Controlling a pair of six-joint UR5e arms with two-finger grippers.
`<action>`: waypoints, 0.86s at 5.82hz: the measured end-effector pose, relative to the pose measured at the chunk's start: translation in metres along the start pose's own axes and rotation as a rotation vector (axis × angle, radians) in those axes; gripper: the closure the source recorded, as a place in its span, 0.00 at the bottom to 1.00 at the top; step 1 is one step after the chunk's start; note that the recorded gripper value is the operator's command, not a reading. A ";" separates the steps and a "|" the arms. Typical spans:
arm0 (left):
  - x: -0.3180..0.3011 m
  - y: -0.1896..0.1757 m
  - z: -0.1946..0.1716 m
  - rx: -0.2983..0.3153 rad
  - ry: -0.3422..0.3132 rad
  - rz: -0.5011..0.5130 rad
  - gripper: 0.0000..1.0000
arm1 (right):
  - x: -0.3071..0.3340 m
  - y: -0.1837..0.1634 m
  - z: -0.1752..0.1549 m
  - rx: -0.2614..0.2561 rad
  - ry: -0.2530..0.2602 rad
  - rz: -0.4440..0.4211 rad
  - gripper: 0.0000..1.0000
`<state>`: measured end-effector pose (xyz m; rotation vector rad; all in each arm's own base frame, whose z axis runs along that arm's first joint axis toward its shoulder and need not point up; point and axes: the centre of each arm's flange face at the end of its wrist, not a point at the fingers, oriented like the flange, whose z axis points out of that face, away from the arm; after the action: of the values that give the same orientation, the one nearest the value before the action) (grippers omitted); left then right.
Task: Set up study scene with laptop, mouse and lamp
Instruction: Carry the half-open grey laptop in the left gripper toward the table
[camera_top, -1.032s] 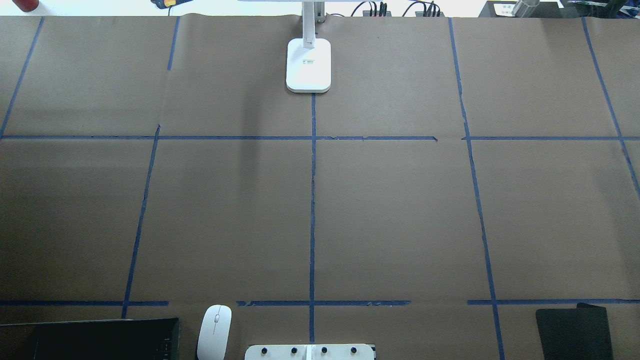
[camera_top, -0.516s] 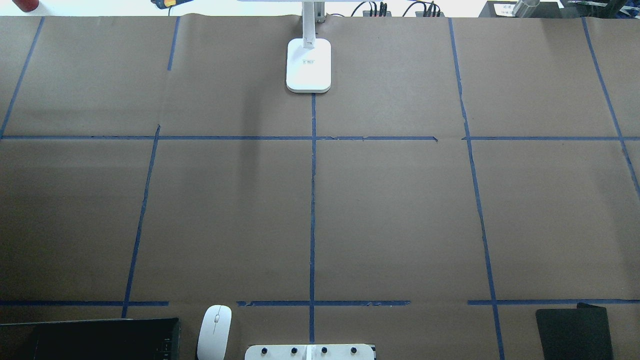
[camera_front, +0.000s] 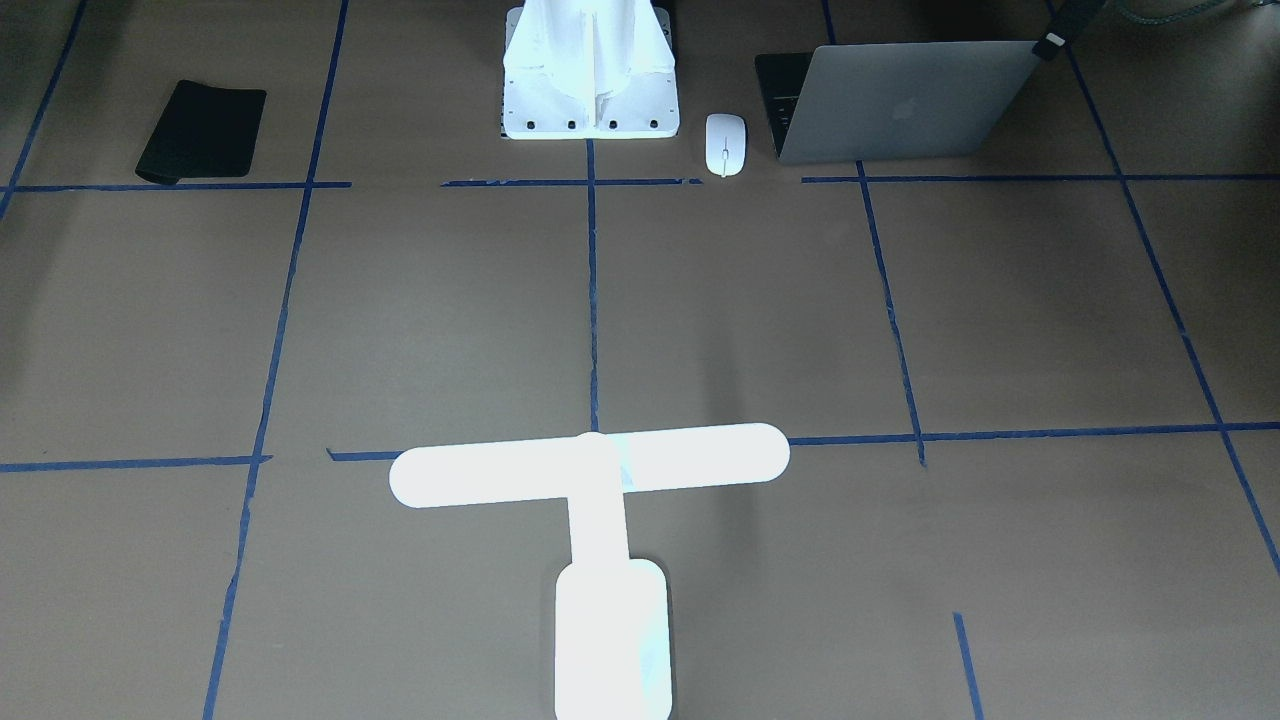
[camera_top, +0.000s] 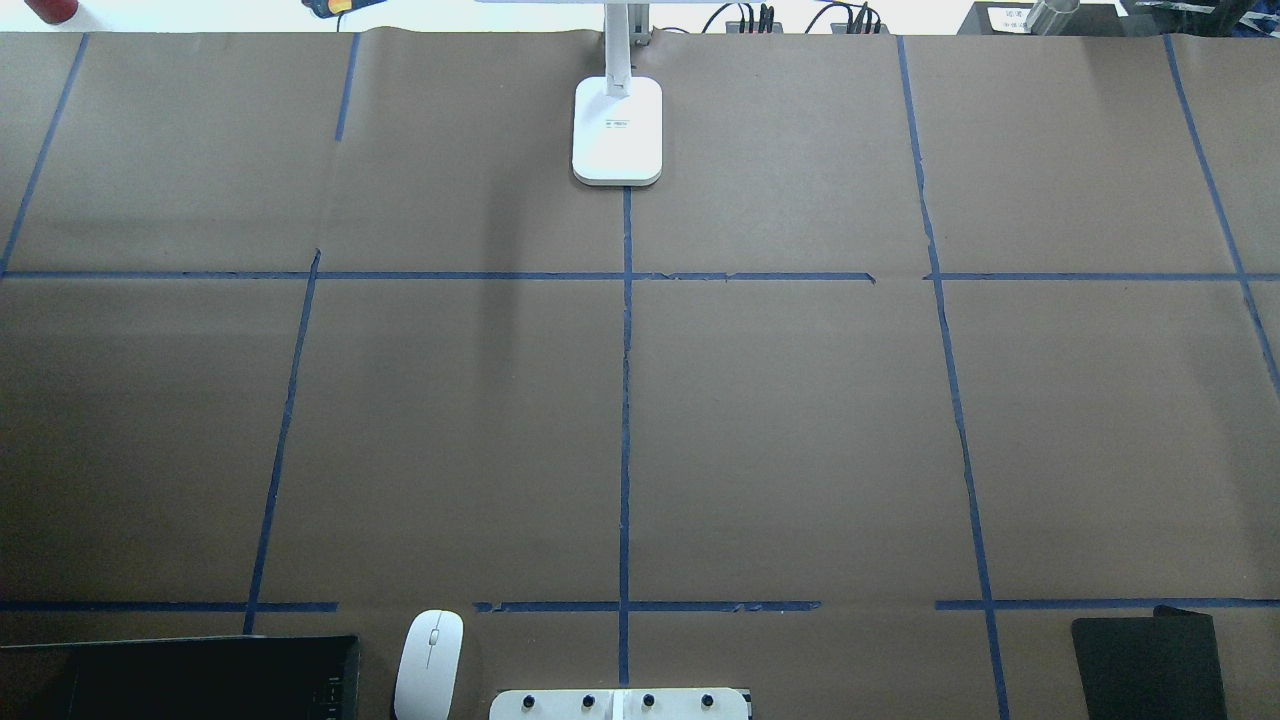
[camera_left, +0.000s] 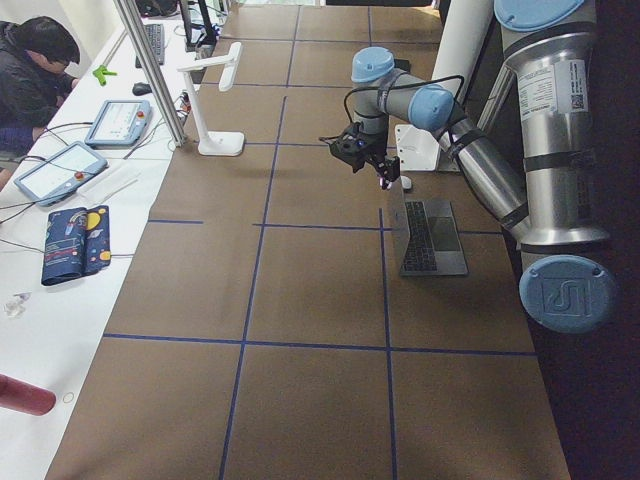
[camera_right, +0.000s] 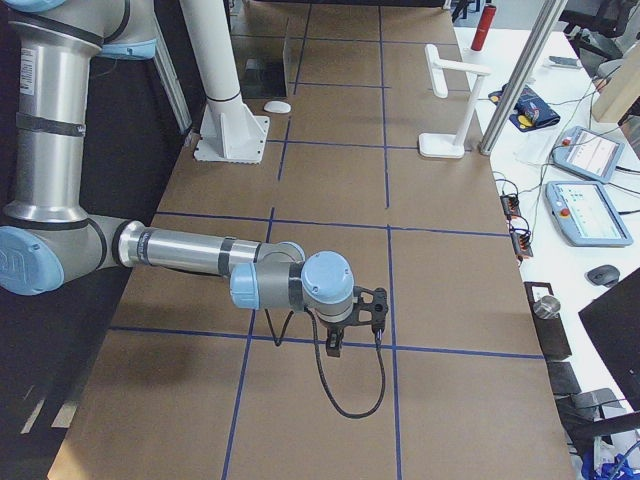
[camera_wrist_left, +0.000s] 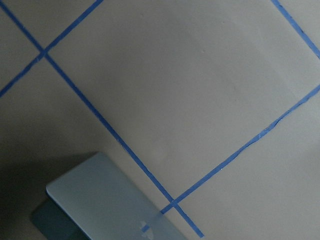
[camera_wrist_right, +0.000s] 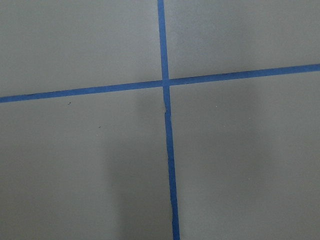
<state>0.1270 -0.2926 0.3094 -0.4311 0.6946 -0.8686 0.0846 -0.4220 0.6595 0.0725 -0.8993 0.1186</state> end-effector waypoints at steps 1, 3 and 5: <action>0.009 0.030 0.020 0.038 -0.011 -0.088 0.00 | -0.001 -0.001 -0.001 0.001 -0.003 -0.001 0.00; 0.008 0.091 0.058 0.102 -0.031 -0.243 0.00 | -0.002 -0.001 -0.002 0.003 -0.005 -0.003 0.00; 0.000 0.123 0.084 0.150 -0.038 -0.355 0.00 | -0.006 -0.006 -0.004 0.007 -0.015 -0.005 0.00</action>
<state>0.2532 -0.2146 0.2941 -0.4415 0.5199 -1.2355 0.0845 -0.4275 0.6518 0.0824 -0.9139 0.1163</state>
